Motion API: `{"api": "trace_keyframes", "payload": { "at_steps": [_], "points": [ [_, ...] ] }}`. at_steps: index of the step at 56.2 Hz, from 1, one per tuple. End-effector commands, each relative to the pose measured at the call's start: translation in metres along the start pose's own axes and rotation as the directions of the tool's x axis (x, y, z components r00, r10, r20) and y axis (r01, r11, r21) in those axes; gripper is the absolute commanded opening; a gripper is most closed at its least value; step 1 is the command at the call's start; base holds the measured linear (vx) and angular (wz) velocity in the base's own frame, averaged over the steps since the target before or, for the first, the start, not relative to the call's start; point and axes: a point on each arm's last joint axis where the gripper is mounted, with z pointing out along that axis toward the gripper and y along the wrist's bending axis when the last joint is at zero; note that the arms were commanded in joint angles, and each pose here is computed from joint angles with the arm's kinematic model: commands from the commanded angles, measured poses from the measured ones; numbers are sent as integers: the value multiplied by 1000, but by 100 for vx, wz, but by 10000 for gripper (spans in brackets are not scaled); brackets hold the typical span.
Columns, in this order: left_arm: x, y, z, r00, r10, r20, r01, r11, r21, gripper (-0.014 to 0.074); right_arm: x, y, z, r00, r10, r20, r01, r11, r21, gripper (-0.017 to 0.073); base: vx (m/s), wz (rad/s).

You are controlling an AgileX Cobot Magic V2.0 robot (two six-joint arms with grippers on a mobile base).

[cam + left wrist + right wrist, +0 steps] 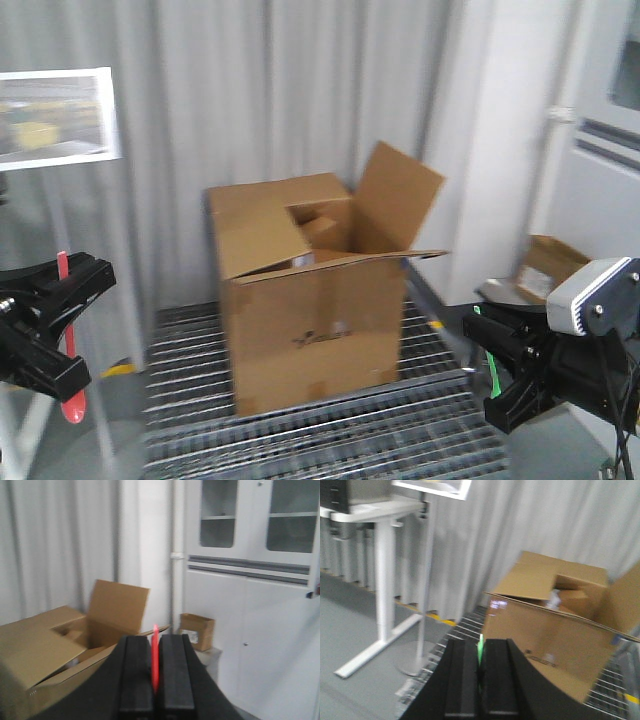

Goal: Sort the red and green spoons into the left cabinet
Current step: 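Drive the base to the open cabinet with the blue tray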

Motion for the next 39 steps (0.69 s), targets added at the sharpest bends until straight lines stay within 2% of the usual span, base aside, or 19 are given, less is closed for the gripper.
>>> {"api": "trace_keyframes", "payload": {
  "at_steps": [1, 39],
  "points": [
    [-19, -5, -2, 995, -21, 102, 18, 999, 33, -6, -22, -1, -6, 995, -2, 96, 2, 1000, 0, -9, 36, -74],
    [-18, -4, -2, 995, -21, 94, 19, 999, 26, -6, -21, -1, -5, 995, 0, 95, 0, 1000, -1, -9, 29, -82]
  ]
}}
